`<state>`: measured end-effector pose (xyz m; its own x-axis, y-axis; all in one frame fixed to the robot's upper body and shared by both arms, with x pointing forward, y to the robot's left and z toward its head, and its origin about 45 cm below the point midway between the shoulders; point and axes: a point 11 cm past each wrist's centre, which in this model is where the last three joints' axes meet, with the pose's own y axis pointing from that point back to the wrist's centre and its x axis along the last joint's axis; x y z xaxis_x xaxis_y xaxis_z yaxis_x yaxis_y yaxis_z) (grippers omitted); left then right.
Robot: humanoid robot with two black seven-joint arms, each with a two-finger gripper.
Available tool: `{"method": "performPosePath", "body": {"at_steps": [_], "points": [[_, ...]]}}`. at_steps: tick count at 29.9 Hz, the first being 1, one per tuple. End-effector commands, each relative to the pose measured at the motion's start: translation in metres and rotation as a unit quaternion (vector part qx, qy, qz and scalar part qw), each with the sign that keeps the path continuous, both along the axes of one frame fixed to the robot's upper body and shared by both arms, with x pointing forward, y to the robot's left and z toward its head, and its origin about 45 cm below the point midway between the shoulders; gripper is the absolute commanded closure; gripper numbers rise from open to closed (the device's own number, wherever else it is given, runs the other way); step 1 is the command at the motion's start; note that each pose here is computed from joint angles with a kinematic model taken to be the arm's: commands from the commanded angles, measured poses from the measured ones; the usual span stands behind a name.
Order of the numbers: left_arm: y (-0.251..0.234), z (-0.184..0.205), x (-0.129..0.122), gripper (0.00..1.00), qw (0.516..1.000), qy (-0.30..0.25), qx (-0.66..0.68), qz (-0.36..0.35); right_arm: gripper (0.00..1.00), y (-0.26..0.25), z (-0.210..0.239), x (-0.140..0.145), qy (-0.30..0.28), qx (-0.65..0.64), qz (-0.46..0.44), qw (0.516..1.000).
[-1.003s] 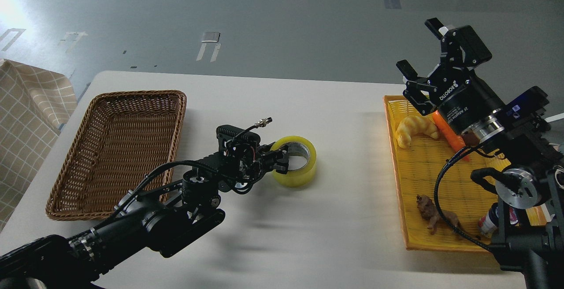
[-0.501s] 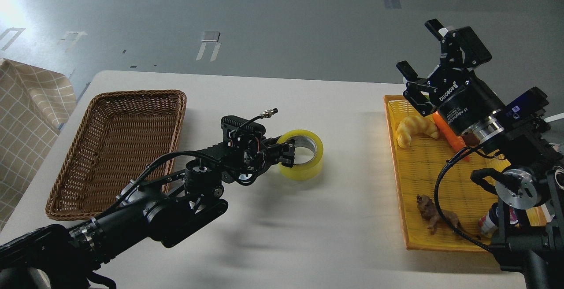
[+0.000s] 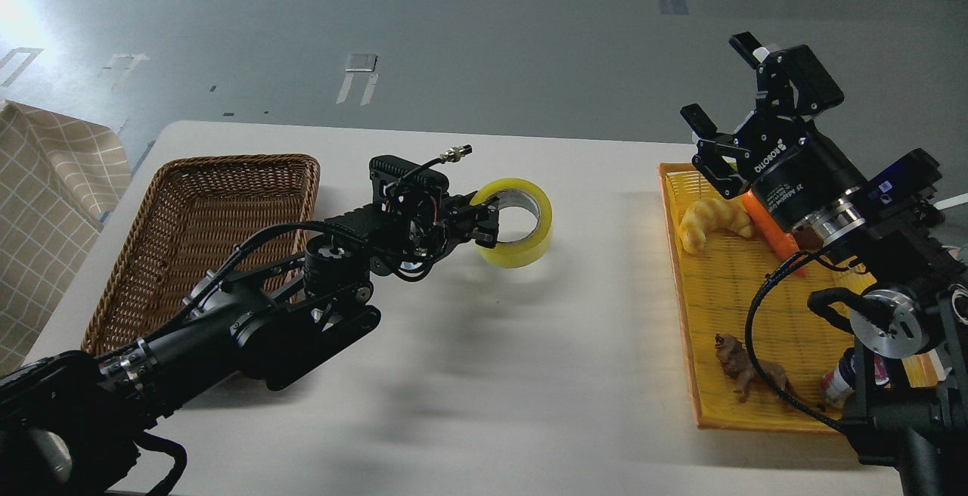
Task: Place and transfer tape with both arms
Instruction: 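Carry the tape roll with the left gripper over the wicker basket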
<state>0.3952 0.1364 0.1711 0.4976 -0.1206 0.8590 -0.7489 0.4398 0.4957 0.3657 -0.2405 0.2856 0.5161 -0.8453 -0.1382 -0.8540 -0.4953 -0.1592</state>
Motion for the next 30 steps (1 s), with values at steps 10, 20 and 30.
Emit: {"method": "performPosePath", "body": {"at_steps": [10, 20, 30], "points": [[0.065, 0.050, 0.025, 0.91, 0.996, -0.048, 0.071, 0.017, 0.00, 0.000, -0.001, 0.000, 0.002, 0.000, 0.000, 1.000], [0.138, 0.080, 0.017, 0.91, 0.989, -0.064, 0.122, 0.046, 0.00, 0.001, -0.002, -0.001, 0.002, 0.000, 0.001, 1.000], [0.210, 0.087, 0.001, 0.91, 0.977, -0.057, 0.183, 0.090, 0.00, 0.001, -0.002, -0.001, 0.002, 0.000, 0.001, 1.000]]}}
